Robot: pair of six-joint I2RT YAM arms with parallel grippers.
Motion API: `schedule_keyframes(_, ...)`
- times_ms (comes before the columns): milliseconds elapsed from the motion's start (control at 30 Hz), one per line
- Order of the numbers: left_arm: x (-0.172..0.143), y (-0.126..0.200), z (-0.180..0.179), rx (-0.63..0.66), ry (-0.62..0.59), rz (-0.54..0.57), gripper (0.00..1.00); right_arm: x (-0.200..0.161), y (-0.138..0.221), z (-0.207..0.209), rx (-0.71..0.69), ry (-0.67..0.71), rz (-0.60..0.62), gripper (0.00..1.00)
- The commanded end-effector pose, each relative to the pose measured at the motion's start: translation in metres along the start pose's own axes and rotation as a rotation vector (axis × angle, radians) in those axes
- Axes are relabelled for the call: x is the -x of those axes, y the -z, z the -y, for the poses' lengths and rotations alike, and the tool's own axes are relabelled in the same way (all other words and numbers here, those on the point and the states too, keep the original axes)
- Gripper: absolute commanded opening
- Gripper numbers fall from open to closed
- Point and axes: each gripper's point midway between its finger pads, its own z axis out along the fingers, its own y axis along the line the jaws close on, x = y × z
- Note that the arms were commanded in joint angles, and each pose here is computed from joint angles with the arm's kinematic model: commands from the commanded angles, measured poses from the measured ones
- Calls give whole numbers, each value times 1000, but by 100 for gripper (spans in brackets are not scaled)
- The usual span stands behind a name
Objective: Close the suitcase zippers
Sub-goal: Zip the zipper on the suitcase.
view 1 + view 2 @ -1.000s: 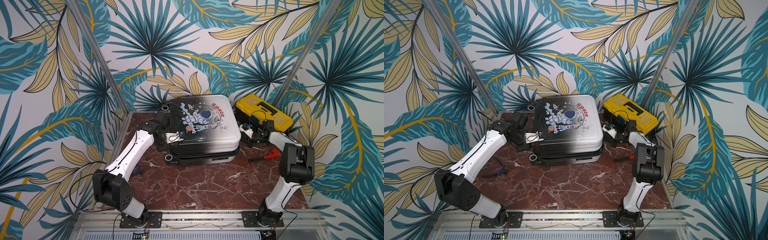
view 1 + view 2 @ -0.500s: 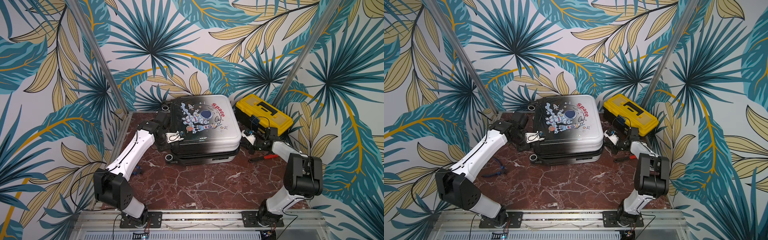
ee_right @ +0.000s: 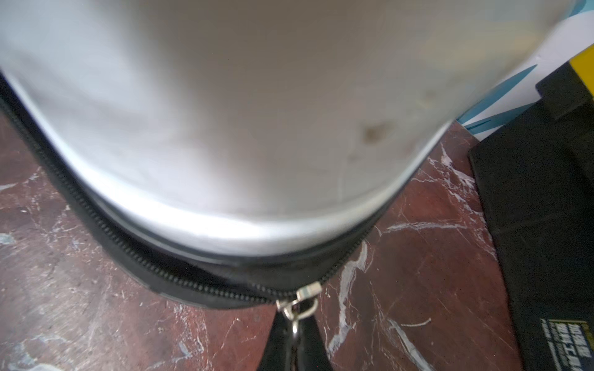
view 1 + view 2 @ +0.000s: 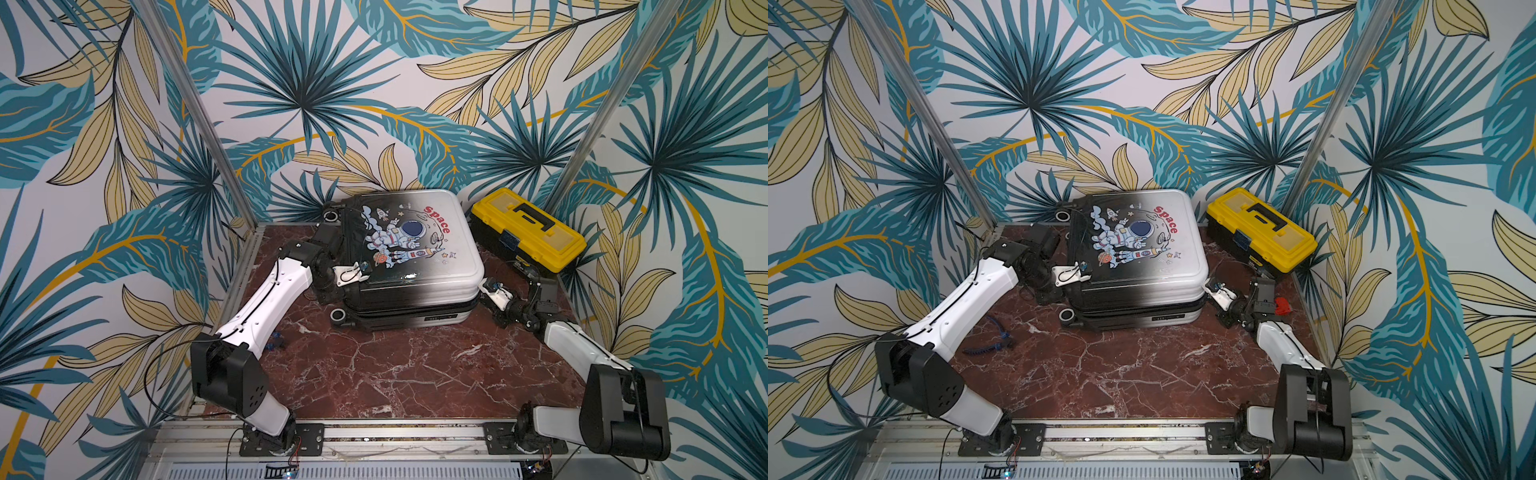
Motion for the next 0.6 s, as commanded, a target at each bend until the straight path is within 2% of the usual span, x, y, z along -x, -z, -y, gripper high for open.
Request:
schedule_keyframes(0, 32, 12, -34, 123, 212, 124, 43, -19, -7, -43, 68, 41, -111, 0)
schedule_keyframes(233, 38, 23, -28, 125, 233, 158, 44, -12, -2, -64, 40, 141, -118, 0)
schedule_keyframes(567, 54, 20, 0, 56, 186, 191, 46, 8, 2, -110, 146, 224, -91, 0)
